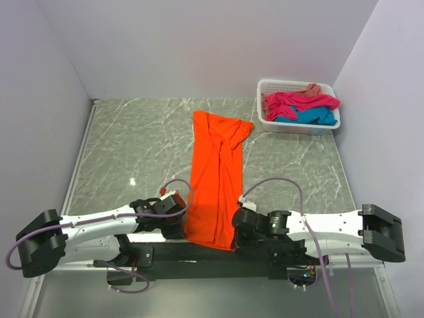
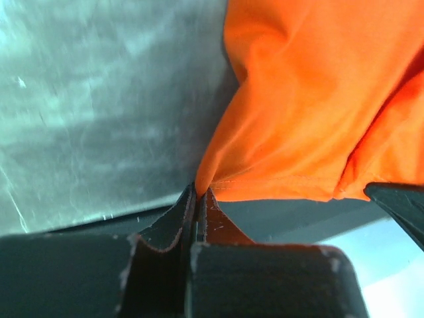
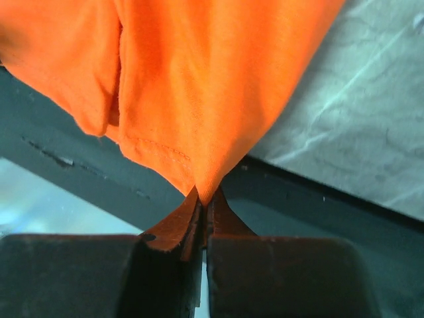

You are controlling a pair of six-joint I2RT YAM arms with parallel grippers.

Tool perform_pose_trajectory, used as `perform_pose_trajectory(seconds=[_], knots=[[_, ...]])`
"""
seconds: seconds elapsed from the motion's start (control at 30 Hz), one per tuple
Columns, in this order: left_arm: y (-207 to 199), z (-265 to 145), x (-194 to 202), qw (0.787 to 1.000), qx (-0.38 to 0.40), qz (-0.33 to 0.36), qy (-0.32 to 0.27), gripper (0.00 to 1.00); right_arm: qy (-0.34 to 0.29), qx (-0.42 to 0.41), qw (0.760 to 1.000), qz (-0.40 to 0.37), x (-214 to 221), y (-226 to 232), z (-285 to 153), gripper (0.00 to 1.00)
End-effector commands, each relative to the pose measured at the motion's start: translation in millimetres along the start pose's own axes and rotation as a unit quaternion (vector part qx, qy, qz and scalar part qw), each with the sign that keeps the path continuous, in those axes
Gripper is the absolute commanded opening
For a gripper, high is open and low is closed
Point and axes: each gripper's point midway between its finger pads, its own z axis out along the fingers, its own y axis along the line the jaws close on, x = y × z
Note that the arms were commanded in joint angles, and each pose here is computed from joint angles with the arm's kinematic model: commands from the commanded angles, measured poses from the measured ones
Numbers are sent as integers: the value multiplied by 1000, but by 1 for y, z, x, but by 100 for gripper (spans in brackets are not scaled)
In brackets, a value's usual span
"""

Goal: Fold and stack the t-shirts
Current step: Fold the tshirt

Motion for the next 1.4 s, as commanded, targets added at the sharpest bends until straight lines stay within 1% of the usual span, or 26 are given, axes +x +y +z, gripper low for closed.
perform_pose_trajectory(seconds=[0.0, 0.03, 0.1, 0.13, 0.23, 0.27, 0.33, 0.37, 0.4, 0.43, 0.47, 0.5, 0.57, 0.6, 0.63, 0.7, 0.8, 0.83, 0.9, 0.93, 1.0, 1.03, 1.2, 1.3, 1.37], knots=[[-11, -11, 6, 999, 28, 4, 15, 1, -5, 3, 1000, 11, 2, -2, -8, 0], [-21, -16, 1, 999, 42, 16, 7, 1, -23, 0, 1000, 9, -7, 5, -13, 0], [-29, -21, -7, 999, 47, 27, -7, 1, -52, 26, 998, 5, -22, -2, -21, 0], [-38, -25, -14, 998, 53, 38, -15, 1, -92, 33, 995, 5, -42, 1, -28, 0], [-49, -29, -39, 997, 58, 43, -37, 1, -137, 52, 989, -3, -69, 0, -37, 0], [-49, -30, -54, 997, 55, 31, -50, 1, -150, 51, 987, 3, -80, 2, -38, 0], [-56, -35, -75, 995, 51, 33, -79, 1, -173, 42, 984, -14, -98, 11, -44, 0], [-57, -36, -86, 994, 51, 25, -90, 1, -195, 51, 979, -7, -115, 10, -47, 0], [-63, -39, -94, 993, 60, 26, -101, 1, -209, 57, 976, -17, -125, 10, -50, 0], [-72, -43, -112, 989, 65, 26, -129, 1, -224, 56, 973, -16, -139, 16, -53, 0], [-75, -46, -127, 987, 70, 17, -146, 1, -242, 65, 968, -4, -156, 11, -57, 0], [-81, -48, -136, 985, 77, 18, -156, 1, -253, 68, 965, -12, -165, 11, -60, 0], [-93, -53, -165, 979, 78, 9, -188, 1, -285, 70, 956, -3, -193, 14, -65, 0], [-106, -62, -179, 974, 88, 10, -207, 1, -300, 70, 951, -5, -206, 18, -71, 0], [-104, -55, -190, 974, 71, 8, -214, 1, -304, 73, 950, -6, -214, 20, -69, 0], [-112, -57, -210, 971, 71, 11, -230, 1, -319, 86, 944, -3, -233, 15, -73, 0], [-125, -62, -245, 964, 59, 13, -258, 1, -331, 81, 940, -2, -258, 19, -76, 0], [-121, -51, -250, 967, 42, 10, -253, 1, -330, 83, 940, 0, -264, 18, -72, 0], [-127, -51, -265, 966, 45, 11, -252, 1, -331, 87, 940, -8, -274, 18, -73, 0], [-124, -40, -268, 969, 33, 14, -243, 1, -327, 93, 940, -7, -279, 13, -69, 0], [-124, -37, -278, 969, 25, 13, -243, 1, -332, 86, 939, -14, -289, 14, -68, 0], [-121, -29, -282, 970, 15, 5, -242, 1, -333, 82, 939, -9, -297, 12, -66, 0], [-116, -20, -307, 967, -1, -18, -253, 1, -334, 76, 939, -15, -321, 9, -58, 0], [-117, -17, -321, 966, 0, -21, -257, 1, -323, 74, 944, -8, -333, 5, -49, 0], [-118, -8, -324, 969, 6, -12, -246, 1, -316, 78, 946, -8, -338, 2, -41, 0]])
